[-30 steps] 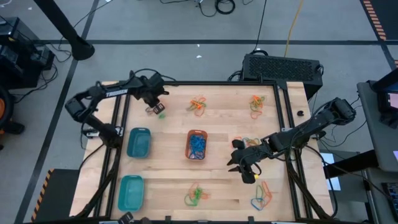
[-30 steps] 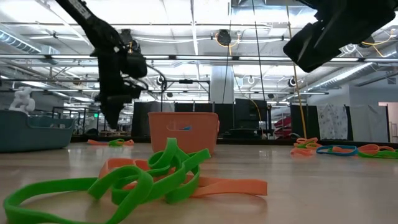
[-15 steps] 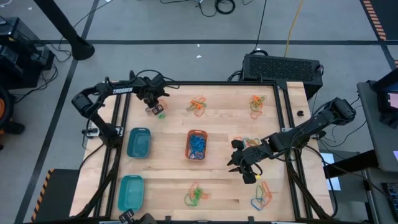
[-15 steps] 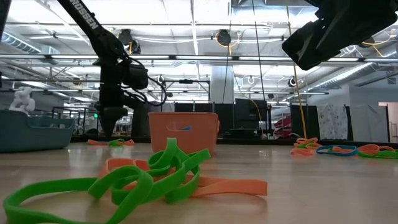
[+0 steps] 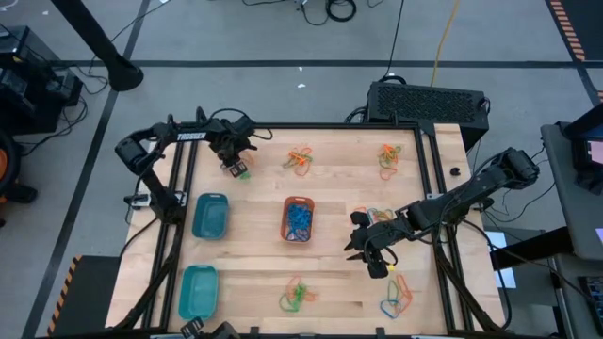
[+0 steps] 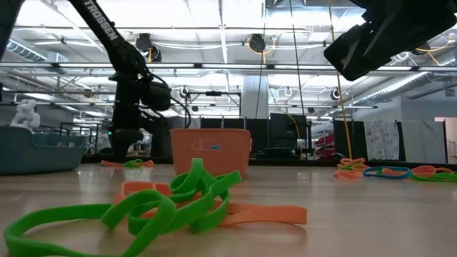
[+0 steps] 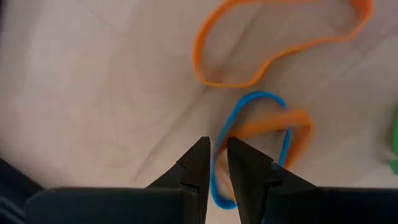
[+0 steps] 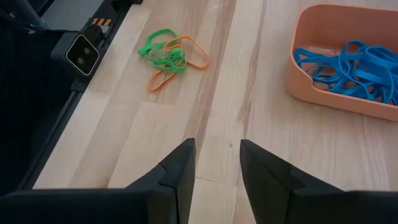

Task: Sort rubber bands into baskets
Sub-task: Put the blue rubber band into the orange bin

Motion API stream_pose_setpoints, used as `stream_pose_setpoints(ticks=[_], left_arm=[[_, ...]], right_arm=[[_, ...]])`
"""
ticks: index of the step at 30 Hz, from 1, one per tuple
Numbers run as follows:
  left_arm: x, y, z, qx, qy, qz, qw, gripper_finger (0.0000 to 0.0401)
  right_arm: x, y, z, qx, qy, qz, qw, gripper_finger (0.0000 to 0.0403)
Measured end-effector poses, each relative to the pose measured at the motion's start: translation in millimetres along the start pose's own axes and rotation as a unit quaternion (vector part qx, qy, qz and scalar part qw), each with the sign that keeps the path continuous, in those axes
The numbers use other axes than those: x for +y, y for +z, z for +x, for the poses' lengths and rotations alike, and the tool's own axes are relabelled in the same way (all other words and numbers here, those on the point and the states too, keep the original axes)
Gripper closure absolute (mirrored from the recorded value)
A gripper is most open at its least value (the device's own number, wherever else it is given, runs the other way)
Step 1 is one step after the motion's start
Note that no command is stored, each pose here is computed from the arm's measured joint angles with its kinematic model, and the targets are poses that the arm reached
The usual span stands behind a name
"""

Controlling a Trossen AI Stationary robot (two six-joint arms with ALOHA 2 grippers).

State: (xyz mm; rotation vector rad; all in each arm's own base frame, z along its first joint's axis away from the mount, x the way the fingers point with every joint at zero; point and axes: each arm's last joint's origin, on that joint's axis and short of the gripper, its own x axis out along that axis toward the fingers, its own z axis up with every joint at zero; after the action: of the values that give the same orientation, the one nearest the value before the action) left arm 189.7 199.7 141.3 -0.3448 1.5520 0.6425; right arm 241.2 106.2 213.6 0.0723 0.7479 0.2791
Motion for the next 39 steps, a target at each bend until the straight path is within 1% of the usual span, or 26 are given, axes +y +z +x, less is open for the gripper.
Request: stream_pose_setpoints(ticks=[9,13,15,18,20,22,29,33,36,39], left_arm=[[0.3,2.8,4.6,0.002,0.014,0.003,1.000,0.0338],[0.0,3.1,4.8,0.000,0.009,0.021,1.000,0.0341],[0.1,3.0,4.7,0.000,0.007,0.028,1.000,0.0354],[-1.1,2.9,3.0,0.003,0.010,0.031,0.999,0.0389],[-2.7,2.4,-0.1,0.004,0.017,0.035,0.999,0.0394],[-4.2,1.5,-6.9,-0.001,0.029,0.040,0.999,0.0396],[-4.9,-5.9,-47.6,-0.079,0.050,0.032,0.995,0.0399],[-5.8,-13.0,-66.3,-0.114,0.044,0.021,0.992,0.0399],[-8.0,-15.3,-73.5,-0.131,0.039,0.009,0.991,0.0400],[-12.8,-16.5,-69.9,-0.127,0.034,0.017,0.991,0.0400]], right_arm=[[0.0,0.0,0.0,0.000,0.000,0.001,1.000,0.0284],[0.0,0.0,0.0,0.000,0.000,0.000,1.000,0.0284],[0.0,0.0,0.0,0.000,0.001,-0.001,1.000,0.0284],[0.0,0.0,0.0,0.000,0.000,-0.001,1.000,0.0284],[0.1,0.0,0.0,0.000,0.000,-0.002,1.000,0.0284],[0.1,-0.1,0.0,0.000,0.000,-0.003,1.000,0.0284],[0.0,0.0,0.1,0.000,0.000,-0.003,1.000,0.0284],[0.0,0.0,0.1,0.000,-0.001,-0.003,1.000,0.0284],[0.1,0.4,0.1,-0.002,0.000,-0.005,1.000,0.0284],[0.2,1.1,0.1,-0.006,0.000,-0.005,1.000,0.0284]])
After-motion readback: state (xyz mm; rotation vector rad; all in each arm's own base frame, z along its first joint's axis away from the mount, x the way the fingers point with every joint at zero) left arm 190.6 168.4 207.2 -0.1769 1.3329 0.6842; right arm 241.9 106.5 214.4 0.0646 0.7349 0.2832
